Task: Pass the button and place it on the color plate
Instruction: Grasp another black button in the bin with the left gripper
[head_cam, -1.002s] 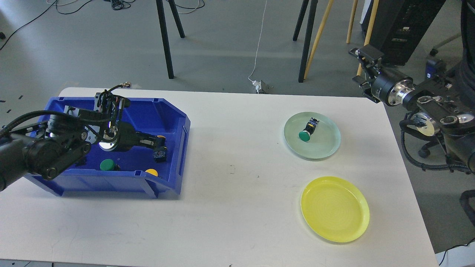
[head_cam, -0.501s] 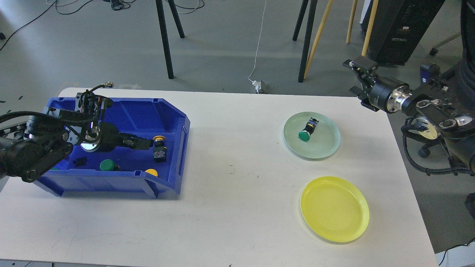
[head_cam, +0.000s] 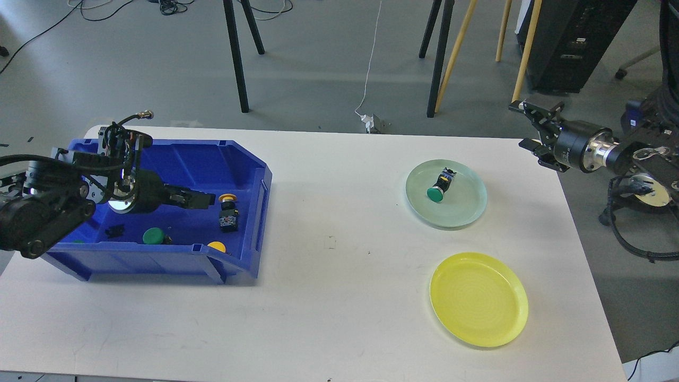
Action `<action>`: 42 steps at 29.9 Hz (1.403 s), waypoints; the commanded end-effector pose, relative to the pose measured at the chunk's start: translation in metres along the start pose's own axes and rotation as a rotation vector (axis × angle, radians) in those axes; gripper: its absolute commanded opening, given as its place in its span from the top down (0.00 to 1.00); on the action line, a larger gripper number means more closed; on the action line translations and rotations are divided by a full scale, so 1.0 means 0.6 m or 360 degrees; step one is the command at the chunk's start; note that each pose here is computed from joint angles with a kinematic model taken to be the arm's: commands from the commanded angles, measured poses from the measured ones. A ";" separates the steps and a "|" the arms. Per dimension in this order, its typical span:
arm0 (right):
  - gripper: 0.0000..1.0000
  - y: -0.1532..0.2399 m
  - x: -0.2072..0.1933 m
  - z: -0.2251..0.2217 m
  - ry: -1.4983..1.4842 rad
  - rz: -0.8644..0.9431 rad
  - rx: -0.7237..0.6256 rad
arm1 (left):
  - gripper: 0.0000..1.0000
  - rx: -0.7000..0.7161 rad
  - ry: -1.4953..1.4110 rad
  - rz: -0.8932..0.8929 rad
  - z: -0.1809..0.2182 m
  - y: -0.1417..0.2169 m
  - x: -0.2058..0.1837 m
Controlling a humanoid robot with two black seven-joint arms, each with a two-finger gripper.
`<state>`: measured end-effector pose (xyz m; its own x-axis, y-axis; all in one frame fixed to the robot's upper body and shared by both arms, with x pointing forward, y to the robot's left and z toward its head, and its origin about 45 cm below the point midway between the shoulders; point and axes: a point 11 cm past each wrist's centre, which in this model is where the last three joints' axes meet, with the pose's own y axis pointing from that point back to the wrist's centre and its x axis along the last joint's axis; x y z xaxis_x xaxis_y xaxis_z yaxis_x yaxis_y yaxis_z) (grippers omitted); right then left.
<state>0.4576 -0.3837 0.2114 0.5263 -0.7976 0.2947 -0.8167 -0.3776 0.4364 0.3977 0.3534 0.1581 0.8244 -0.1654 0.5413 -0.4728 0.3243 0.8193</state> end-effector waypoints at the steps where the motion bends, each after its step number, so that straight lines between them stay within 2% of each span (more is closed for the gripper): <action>1: 0.01 0.044 0.011 0.002 0.0024 -0.0051 0.0004 | 0.14 -0.0061 -0.0052 -0.0010 0.026 -0.004 -0.004; 8: 0.01 0.099 0.024 0.028 0.0020 -0.0061 -0.0049 | 0.14 -0.0098 -0.0115 -0.0018 0.043 0.010 -0.004; 17: 0.01 0.099 0.013 0.030 0.0014 -0.0093 -0.0047 | 0.14 -0.0027 -0.0089 -0.0003 0.020 0.011 0.005; 25: 0.01 0.096 -0.006 0.041 -0.0001 -0.0133 -0.0069 | 0.14 0.0027 -0.0025 -0.0032 0.026 -0.049 0.002; 33: 0.01 0.095 -0.008 0.044 0.0006 -0.0123 -0.0079 | 0.14 0.0056 0.0015 -0.0044 0.024 -0.069 -0.007; 42: 0.01 0.097 -0.012 0.055 0.0009 -0.0127 -0.0102 | 0.14 0.0030 0.0024 -0.0032 0.059 -0.109 -0.004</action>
<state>0.3993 -0.4146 0.2083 0.5910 -0.7634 0.2605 -0.7561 -0.4118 0.5086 0.4132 0.3056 0.1120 0.8382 -0.1595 0.5216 -0.4614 0.3026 0.8340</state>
